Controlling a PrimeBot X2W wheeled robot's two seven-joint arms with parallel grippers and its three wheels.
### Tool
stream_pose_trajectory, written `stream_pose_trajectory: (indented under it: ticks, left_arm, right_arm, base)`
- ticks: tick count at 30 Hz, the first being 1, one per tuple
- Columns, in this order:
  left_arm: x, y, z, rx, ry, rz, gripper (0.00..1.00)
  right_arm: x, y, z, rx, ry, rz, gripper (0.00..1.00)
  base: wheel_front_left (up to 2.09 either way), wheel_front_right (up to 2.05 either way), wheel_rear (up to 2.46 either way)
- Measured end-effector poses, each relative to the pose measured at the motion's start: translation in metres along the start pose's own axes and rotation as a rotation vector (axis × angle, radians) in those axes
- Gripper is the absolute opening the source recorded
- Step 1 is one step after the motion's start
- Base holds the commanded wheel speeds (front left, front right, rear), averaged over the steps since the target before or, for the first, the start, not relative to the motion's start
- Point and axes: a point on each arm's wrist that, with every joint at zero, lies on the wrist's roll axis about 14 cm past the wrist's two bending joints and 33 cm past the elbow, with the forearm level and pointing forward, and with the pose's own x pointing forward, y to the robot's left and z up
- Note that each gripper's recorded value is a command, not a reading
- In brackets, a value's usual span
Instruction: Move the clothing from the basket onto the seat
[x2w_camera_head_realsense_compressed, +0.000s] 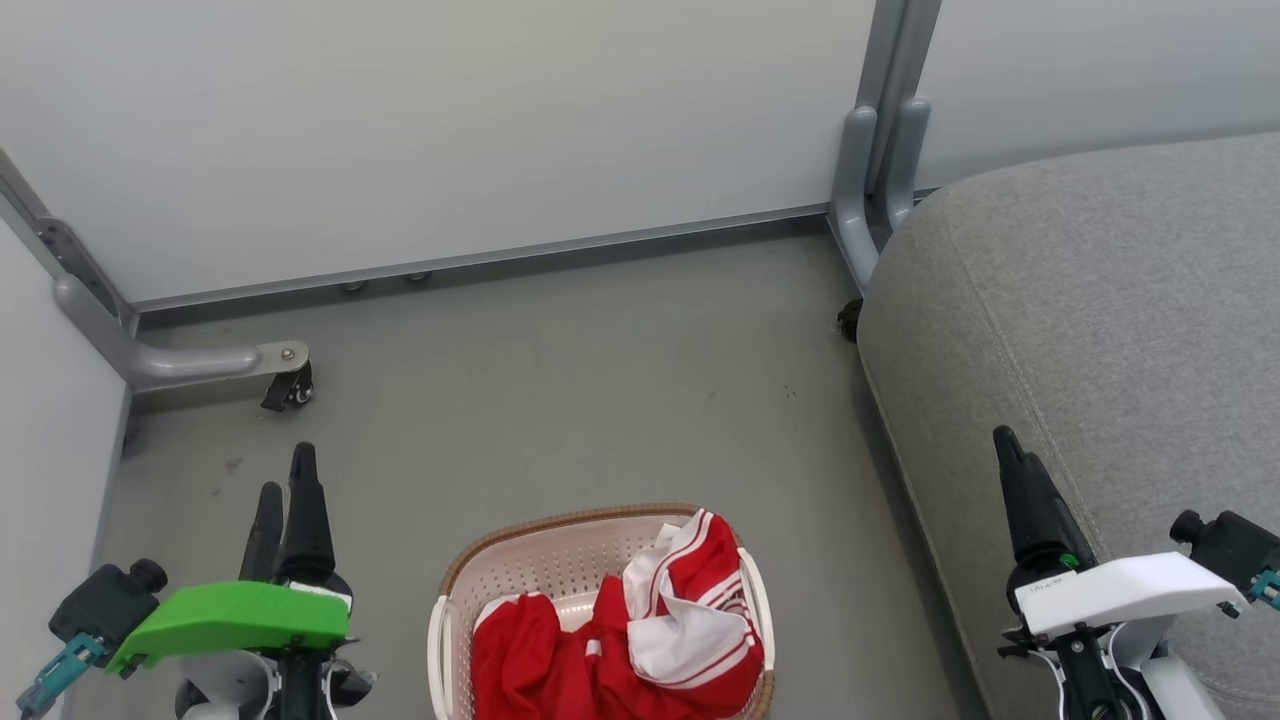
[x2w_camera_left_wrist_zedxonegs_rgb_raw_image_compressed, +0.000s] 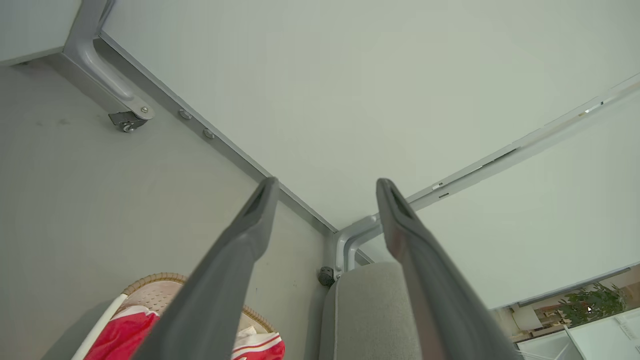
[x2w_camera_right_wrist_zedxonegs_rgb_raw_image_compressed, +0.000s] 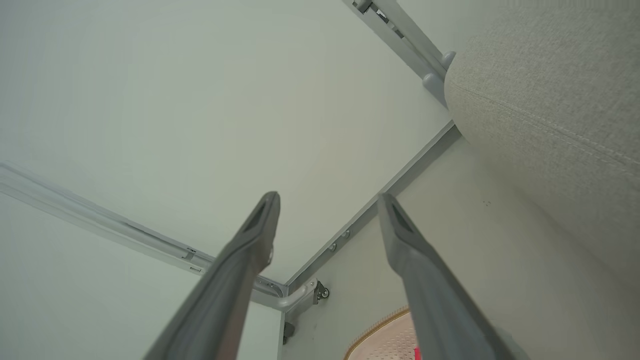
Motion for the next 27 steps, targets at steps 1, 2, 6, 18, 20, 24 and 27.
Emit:
stream_pose_trajectory:
  ticks: [1,2,6,18,20,24,27]
  left_arm:
    - [0.000,0.000,0.000,0.019,-0.002,0.001,1.00]
    - [0.000,-0.001,-0.001,0.040,-0.001,-0.002,1.00]
    - [0.000,-0.003,-0.002,0.116,-0.002,-0.007,1.00]
    - [-0.001,-0.016,-0.004,0.343,-0.022,-0.056,1.00]
    - [-0.001,-0.018,-0.005,0.369,-0.023,-0.063,1.00]
    - [-0.002,-0.022,-0.006,0.419,-0.029,-0.081,1.00]
    - [-0.003,-0.024,-0.006,0.458,-0.035,-0.092,1.00]
  right_arm:
    - [0.000,0.001,0.000,-0.020,0.001,0.005,1.00]
    - [0.000,0.002,0.000,-0.037,0.000,0.010,1.00]
    - [0.001,0.006,0.000,-0.101,-0.002,0.024,1.00]
    - [0.001,0.014,-0.003,-0.278,-0.002,0.064,1.00]
    - [0.001,0.015,-0.004,-0.302,-0.001,0.069,1.00]
    - [0.001,0.017,-0.006,-0.350,-0.001,0.077,1.00]
    - [0.001,0.018,-0.006,-0.382,-0.004,0.084,1.00]
  base:
    - [0.00,0.00,0.00]
    - [0.00,0.00,0.00]
    - [0.00,0.00,0.00]
    - [0.00,0.00,0.00]
    - [0.00,0.00,0.00]
    - [0.00,0.00,0.00]
    - [0.00,0.00,0.00]
